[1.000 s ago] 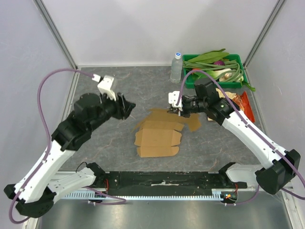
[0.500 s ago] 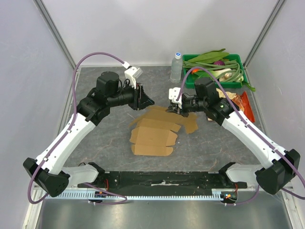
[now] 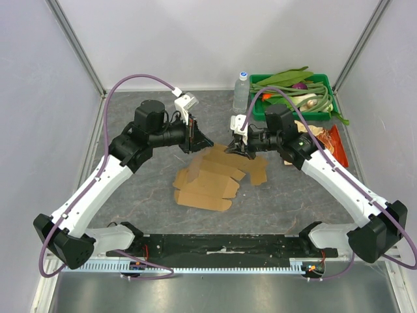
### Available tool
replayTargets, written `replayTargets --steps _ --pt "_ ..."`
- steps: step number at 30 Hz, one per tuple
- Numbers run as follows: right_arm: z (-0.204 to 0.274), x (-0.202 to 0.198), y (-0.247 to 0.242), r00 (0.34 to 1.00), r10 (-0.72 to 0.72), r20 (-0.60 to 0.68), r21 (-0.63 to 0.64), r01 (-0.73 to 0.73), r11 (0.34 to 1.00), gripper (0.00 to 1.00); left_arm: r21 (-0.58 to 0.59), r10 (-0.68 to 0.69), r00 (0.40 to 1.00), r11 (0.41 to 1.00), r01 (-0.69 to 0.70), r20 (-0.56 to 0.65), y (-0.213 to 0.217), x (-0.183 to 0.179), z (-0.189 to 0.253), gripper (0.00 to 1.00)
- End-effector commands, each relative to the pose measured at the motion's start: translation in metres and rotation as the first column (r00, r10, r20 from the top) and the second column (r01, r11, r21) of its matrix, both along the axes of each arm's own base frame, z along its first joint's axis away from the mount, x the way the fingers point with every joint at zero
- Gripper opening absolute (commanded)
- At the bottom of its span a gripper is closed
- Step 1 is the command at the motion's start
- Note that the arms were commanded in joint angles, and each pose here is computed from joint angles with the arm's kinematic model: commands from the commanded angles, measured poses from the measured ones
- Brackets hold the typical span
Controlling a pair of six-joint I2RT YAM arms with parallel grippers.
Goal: Fold the paper box
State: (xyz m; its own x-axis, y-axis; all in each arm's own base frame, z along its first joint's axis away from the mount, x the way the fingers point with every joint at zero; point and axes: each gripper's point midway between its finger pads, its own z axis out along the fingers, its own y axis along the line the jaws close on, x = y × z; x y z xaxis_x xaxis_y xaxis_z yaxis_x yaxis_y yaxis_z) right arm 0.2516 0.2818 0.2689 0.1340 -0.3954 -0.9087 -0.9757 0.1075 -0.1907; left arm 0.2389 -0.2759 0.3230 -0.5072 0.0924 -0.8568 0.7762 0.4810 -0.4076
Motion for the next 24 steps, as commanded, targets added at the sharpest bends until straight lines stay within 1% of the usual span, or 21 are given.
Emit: replayTargets --steps 1,2,5,7,9,11,12,13,17,18,19,20,24 --pt "0.042 -0.002 0.013 0.998 0.042 0.048 0.125 -0.048 0.991 0.00 0.016 -0.027 0.999 1.000 0.027 0.046 -0.001 0.000 -0.003 0.18" --pt "0.041 -0.002 0.013 0.998 0.045 0.047 0.126 -0.051 0.991 0.00 0.024 -0.021 0.999 1.000 0.020 0.049 0.000 0.001 -0.003 0.18" --pt "0.040 -0.003 0.013 0.998 0.047 0.044 0.126 -0.052 0.991 0.00 0.062 0.056 0.992 0.996 -0.063 0.112 0.017 0.006 -0.001 0.27" --pt "0.039 -0.004 0.013 0.998 0.054 0.040 0.126 -0.058 0.990 0.00 0.089 0.112 0.980 0.988 -0.127 0.165 0.029 0.012 0.001 0.35" --pt "0.039 -0.007 0.014 0.997 0.068 0.036 0.131 -0.072 0.989 0.00 0.101 0.149 0.966 0.980 -0.173 0.210 0.040 0.013 0.005 0.39" --pt "0.038 -0.009 0.014 0.996 0.080 0.037 0.132 -0.085 0.988 0.00 0.110 0.187 0.955 0.970 -0.216 0.229 0.047 0.017 0.007 0.41" --pt "0.039 -0.010 0.014 0.996 0.085 0.037 0.134 -0.089 0.987 0.00 0.105 0.211 0.947 0.965 -0.242 0.241 0.052 0.021 0.010 0.44" --pt "0.039 -0.011 0.014 0.996 0.085 0.039 0.135 -0.089 0.987 0.00 0.103 0.208 0.946 0.965 -0.240 0.250 0.052 0.020 0.012 0.45" --pt "0.042 -0.015 0.014 0.994 0.103 0.041 0.143 -0.108 0.984 0.00 0.113 0.110 0.960 0.983 -0.143 0.258 0.041 0.014 0.011 0.48" --pt "0.042 -0.015 0.014 0.994 0.104 0.038 0.143 -0.109 0.984 0.00 0.111 0.041 0.966 0.991 -0.071 0.255 0.034 0.005 0.010 0.49" --pt "0.041 -0.015 0.014 0.994 0.104 0.037 0.143 -0.108 0.984 0.00 0.104 0.004 0.970 0.994 -0.030 0.244 0.029 0.001 0.009 0.49" --pt "0.041 -0.015 0.014 0.994 0.104 0.036 0.143 -0.108 0.984 0.00 0.103 -0.066 0.965 0.994 0.041 0.256 0.024 -0.007 0.008 0.49" --pt "0.043 -0.018 0.015 0.992 0.118 0.034 0.151 -0.122 0.981 0.00 0.090 -0.138 0.959 0.989 0.119 0.248 0.017 -0.018 0.007 0.51"
